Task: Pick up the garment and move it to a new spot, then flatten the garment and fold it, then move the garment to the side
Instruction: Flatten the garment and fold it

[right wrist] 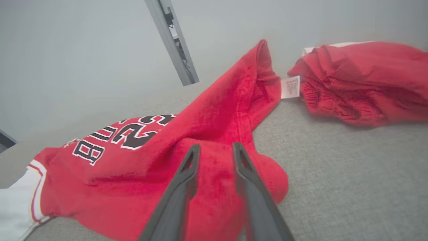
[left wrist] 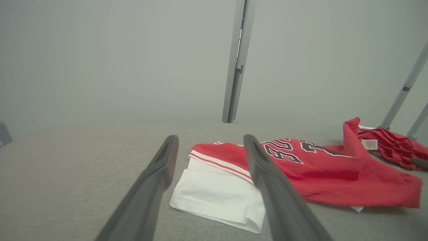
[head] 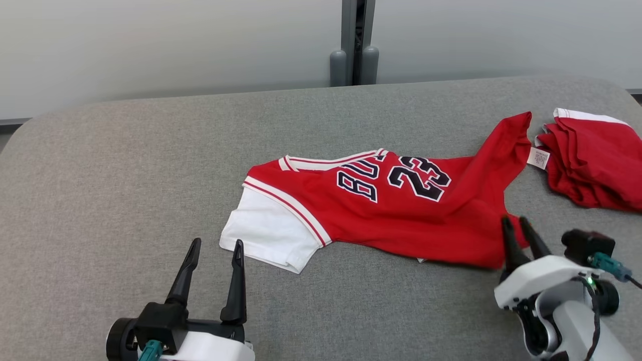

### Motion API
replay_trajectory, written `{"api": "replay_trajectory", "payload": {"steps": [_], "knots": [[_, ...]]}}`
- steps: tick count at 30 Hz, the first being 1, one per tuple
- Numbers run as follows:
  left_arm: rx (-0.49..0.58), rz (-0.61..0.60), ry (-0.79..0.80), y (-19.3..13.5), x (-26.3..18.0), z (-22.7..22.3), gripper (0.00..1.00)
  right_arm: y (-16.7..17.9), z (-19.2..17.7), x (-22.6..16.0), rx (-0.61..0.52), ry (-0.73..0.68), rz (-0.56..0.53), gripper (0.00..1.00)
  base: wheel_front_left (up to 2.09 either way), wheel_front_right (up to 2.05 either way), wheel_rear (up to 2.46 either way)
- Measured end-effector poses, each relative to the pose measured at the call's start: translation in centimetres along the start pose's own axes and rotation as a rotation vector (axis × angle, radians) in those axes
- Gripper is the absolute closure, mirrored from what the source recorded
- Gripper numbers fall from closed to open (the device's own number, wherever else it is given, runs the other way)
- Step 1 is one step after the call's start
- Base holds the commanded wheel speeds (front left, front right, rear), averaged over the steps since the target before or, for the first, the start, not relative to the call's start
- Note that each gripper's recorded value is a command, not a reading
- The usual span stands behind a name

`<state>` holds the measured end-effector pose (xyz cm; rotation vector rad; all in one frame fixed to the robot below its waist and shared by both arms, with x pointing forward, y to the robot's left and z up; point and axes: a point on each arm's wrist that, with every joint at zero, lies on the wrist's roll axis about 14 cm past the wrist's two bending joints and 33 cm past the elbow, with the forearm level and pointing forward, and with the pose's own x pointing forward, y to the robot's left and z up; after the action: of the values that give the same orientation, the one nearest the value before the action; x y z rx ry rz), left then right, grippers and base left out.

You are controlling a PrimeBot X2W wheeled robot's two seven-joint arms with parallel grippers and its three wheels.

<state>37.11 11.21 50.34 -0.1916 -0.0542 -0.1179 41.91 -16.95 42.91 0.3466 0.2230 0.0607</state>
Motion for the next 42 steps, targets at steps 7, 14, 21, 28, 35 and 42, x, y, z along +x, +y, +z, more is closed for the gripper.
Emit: {"api": "replay_trajectory", "payload": {"steps": [7,14,21,28,35,42], "knots": [[-0.003,-0.012,-0.002,-0.3,0.5,0.0,0.0,4.0,2.8,0.2,-0.05,-0.115,0.11,0.0,0.0,0.0,0.0],[-0.002,-0.009,-0.006,-0.1,0.3,0.2,0.0,0.1,0.6,-1.0,-0.057,-0.053,-0.003,0.0,0.0,0.0,0.0],[0.006,-0.004,-0.008,0.1,0.2,0.2,0.0,-7.1,-0.4,-2.2,-0.237,0.042,-0.161,0.0,0.0,0.0,0.0],[0.011,0.001,-0.005,0.5,0.5,0.1,0.0,-7.5,-0.5,-0.2,-0.384,0.117,-0.133,0.0,0.0,0.0,0.0],[0.015,0.02,-0.006,1.1,0.2,0.2,0.0,-5.8,-0.3,1.8,-0.297,0.109,-0.116,0.0,0.0,0.0,0.0],[0.016,0.032,-0.002,1.4,0.3,0.0,0.0,-3.6,-2.8,1.8,-0.204,0.162,-0.067,0.0,0.0,0.0,0.0]]}}
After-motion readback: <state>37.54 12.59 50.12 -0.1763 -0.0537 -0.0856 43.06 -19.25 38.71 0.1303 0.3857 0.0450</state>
